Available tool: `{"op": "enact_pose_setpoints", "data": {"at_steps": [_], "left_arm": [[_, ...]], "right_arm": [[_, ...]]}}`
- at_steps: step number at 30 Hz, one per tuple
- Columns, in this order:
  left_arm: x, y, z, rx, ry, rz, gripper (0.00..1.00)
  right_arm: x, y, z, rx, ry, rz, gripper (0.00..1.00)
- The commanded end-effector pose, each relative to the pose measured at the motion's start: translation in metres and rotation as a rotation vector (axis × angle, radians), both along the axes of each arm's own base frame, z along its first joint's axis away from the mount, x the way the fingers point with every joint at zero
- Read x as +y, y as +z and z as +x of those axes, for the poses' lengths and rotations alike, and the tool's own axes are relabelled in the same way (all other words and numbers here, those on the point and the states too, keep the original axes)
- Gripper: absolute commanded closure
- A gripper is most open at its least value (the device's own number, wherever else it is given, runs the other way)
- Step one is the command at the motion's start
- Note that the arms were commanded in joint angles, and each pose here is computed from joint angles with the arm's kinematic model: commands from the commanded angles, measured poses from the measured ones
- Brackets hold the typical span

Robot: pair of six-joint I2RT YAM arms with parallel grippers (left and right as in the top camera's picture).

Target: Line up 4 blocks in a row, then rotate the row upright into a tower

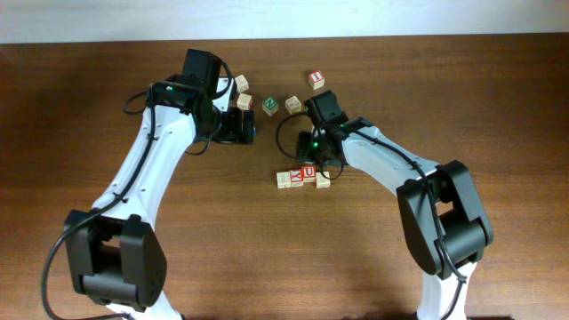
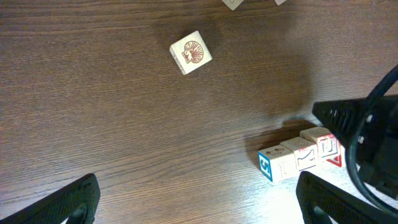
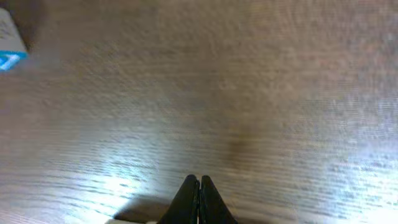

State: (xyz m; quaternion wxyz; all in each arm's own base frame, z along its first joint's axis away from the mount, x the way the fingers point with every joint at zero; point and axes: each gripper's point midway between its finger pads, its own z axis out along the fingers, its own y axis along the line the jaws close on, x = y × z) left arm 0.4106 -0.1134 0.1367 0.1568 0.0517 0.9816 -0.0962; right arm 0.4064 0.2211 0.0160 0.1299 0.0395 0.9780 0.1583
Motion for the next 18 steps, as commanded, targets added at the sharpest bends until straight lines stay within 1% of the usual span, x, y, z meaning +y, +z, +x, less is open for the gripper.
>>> {"op": "enact_pose_setpoints", "data": {"at_steps": [1,4,7,10,12,13,14,15,16,17,18], "left_arm": [[0.0,-0.001,0.002,0.004,0.012,0.0,0.01],[0.0,-0.001,0.002,0.004,0.012,0.0,0.01],[0.0,-0.001,0.002,0.004,0.012,0.0,0.01],[0.0,-0.001,0.002,0.004,0.012,0.0,0.01],[0.0,-0.001,0.002,0.004,0.012,0.0,0.01],[0.0,-0.001,0.002,0.004,0.012,0.001,0.01],[0.0,-0.001,0.002,0.005,0.011,0.001,0.01],[0.001,-0.002,0.001,0.006,0.012,0.005,0.05],[0.008,-0.002,0.003,-0.005,0.025,0.049,0.12],[0.013,0.0,0.003,-0.011,0.033,0.073,0.12],[0.014,0.003,0.001,-0.014,0.031,0.075,0.13]], "right_arm": [[0.0,-0.006,-0.004,0.026,-0.01,-0.019,0.96],[0.012,-0.007,-0.014,0.035,0.022,-0.025,0.96],[0.01,-0.01,-0.021,0.065,0.026,-0.041,0.96],[0.01,-0.009,-0.018,0.051,0.023,-0.041,0.96],[0.011,-0.002,-0.007,0.012,0.022,-0.023,0.96],[0.011,0.009,0.002,0.001,0.016,-0.005,0.95],[0.007,0.03,0.014,-0.019,0.009,0.006,0.95],[0.007,0.051,0.022,-0.043,0.038,0.025,0.94],[0.008,0.091,0.032,-0.075,0.083,0.085,0.94],[0.006,0.119,0.035,-0.086,0.113,0.127,0.94],[0.0,0.136,0.034,-0.084,0.123,0.144,0.94]]}}
